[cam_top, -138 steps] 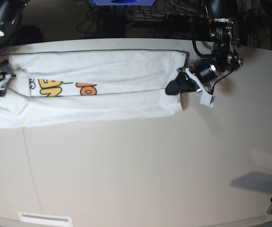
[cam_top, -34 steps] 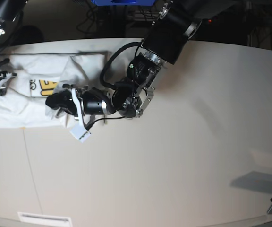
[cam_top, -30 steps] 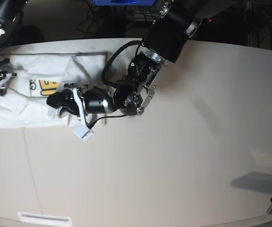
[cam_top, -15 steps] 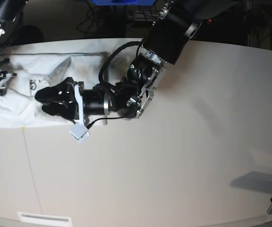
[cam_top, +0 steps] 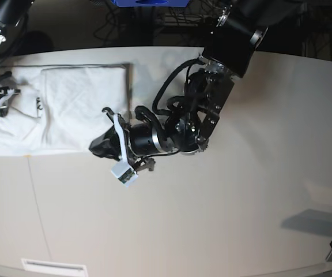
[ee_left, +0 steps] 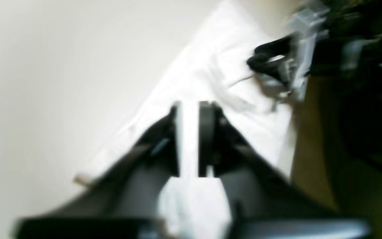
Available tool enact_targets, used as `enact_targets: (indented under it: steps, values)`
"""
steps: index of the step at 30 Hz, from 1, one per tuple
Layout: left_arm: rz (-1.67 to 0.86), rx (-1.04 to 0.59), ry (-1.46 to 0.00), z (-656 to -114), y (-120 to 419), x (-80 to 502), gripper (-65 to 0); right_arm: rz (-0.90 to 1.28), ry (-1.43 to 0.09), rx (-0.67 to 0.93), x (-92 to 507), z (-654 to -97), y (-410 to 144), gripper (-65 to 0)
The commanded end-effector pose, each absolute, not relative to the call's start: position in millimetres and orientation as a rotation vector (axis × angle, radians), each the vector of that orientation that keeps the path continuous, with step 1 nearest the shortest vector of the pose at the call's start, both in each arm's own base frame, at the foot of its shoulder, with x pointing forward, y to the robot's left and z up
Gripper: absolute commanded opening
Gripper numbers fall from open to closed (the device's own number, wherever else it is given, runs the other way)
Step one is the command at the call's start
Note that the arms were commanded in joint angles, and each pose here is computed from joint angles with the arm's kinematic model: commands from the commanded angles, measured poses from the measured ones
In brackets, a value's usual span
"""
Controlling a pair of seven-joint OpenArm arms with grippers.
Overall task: Fold the T-shirt properly
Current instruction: 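Lay the collar end over the hem half and open the left gripper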
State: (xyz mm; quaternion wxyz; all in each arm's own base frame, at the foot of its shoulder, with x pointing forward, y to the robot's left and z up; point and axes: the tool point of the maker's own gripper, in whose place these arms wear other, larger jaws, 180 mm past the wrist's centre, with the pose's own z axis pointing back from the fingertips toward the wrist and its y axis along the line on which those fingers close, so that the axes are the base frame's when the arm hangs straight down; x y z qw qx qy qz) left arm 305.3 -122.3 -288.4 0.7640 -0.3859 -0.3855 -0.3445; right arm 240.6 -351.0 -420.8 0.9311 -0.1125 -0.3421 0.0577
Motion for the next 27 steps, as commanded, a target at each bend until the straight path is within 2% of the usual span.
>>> enact_targets:
  steps: [1, 6, 10, 15, 18, 21, 27]
  values:
    - [-0.767, -0.869, -0.923, -262.4, -131.1, 308.9, -65.0, 0.151, -0.542, -0.233, 212.5, -443.3, -351.0, -44.1]
    - [-0.8, -0.782, -0.937, -275.3, -129.5, 304.6, -65.0, 0.151, -0.542, -0.233, 212.5, -443.3, -351.0, -44.1]
    - [-0.904, -0.751, -0.987, -280.2, -152.6, 286.6, -65.0, 0.151, -0.542, -0.233, 212.5, -443.3, -351.0, -44.1]
    - [-1.124, -0.569, -1.015, -310.9, -169.0, 256.4, -65.0, 0.151, -0.54, -0.233, 211.8, -443.6, -351.0, -44.1]
    - [-1.162, -0.48, -1.039, -320.5, -163.4, 256.8, -65.0, 0.151, -0.54, -0.233, 211.8, -443.6, -351.0, -44.1]
    - [-1.185, -0.408, -1.005, -339.6, -154.7, 263.1, -65.0, 0.151, -0.54, -0.233, 211.8, -443.6, -351.0, -44.1]
    - [-1.16, -0.419, -0.964, -366.0, -149.3, 267.6, -65.0, 0.151, -0.54, -0.231, 211.8, -444.0, -350.4, -44.1]
